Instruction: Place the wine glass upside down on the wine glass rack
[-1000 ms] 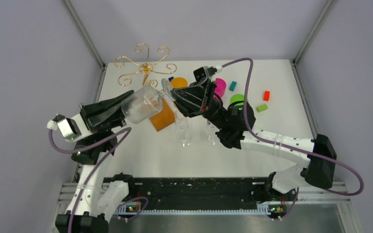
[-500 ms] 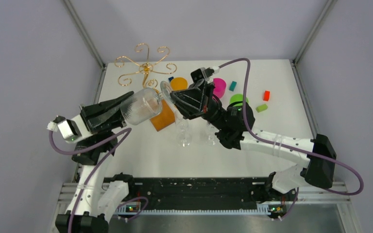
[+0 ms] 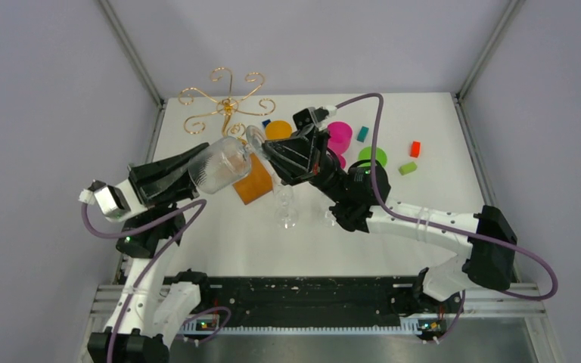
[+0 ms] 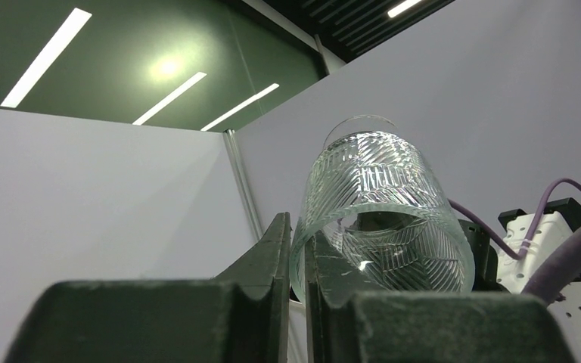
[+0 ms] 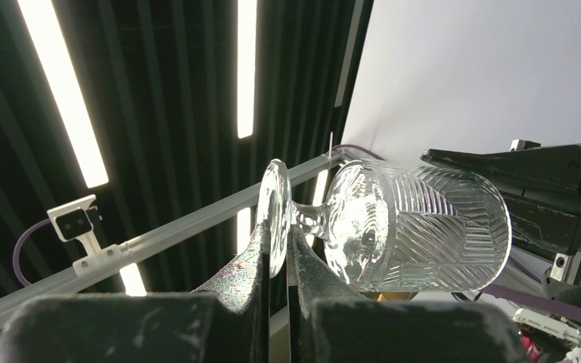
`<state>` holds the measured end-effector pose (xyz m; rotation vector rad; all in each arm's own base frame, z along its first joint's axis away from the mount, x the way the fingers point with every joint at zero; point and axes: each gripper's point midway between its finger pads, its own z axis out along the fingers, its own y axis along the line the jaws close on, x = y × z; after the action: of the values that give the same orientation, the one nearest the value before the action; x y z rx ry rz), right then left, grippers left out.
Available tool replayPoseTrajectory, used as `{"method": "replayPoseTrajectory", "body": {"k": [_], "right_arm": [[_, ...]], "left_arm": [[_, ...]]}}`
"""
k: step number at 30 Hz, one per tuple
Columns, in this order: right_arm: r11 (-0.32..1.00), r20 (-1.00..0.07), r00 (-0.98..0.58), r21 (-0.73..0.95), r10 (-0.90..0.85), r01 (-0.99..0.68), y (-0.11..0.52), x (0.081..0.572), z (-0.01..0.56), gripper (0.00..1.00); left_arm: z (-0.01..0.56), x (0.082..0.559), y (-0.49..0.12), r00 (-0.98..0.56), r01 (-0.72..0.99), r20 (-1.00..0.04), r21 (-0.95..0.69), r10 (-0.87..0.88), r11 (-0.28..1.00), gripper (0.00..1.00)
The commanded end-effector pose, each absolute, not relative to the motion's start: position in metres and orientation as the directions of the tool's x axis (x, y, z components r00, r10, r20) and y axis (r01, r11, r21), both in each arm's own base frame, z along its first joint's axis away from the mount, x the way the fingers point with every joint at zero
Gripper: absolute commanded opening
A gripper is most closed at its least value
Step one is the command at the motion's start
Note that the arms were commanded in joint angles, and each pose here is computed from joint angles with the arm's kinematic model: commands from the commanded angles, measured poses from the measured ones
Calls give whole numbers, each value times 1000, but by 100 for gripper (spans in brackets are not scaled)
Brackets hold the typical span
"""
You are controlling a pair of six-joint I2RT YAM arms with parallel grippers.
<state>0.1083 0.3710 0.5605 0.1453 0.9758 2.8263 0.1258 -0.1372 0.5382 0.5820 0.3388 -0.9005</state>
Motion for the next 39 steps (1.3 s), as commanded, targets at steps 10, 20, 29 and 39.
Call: {"method": "replayPoseTrajectory", "body": {"k": [10, 20, 29, 39], "right_arm": [[-887, -1, -980, 425, 199, -181, 324, 89, 607, 0], [-895, -20, -980, 405, 197, -188, 320, 85, 613, 0], [-890, -44, -971, 392, 235, -233, 309, 80, 620, 0], [-808, -79, -915, 444, 396, -388, 285, 95, 632, 0]], "left_arm": [[534, 123, -135, 596, 802, -485, 340, -640, 490, 25], [526, 128, -136, 591, 806, -502, 326, -632, 495, 32], [515, 141, -133, 585, 802, -537, 268, -608, 534, 36], [518, 160, -114, 599, 742, -562, 121, -571, 659, 46]]}}
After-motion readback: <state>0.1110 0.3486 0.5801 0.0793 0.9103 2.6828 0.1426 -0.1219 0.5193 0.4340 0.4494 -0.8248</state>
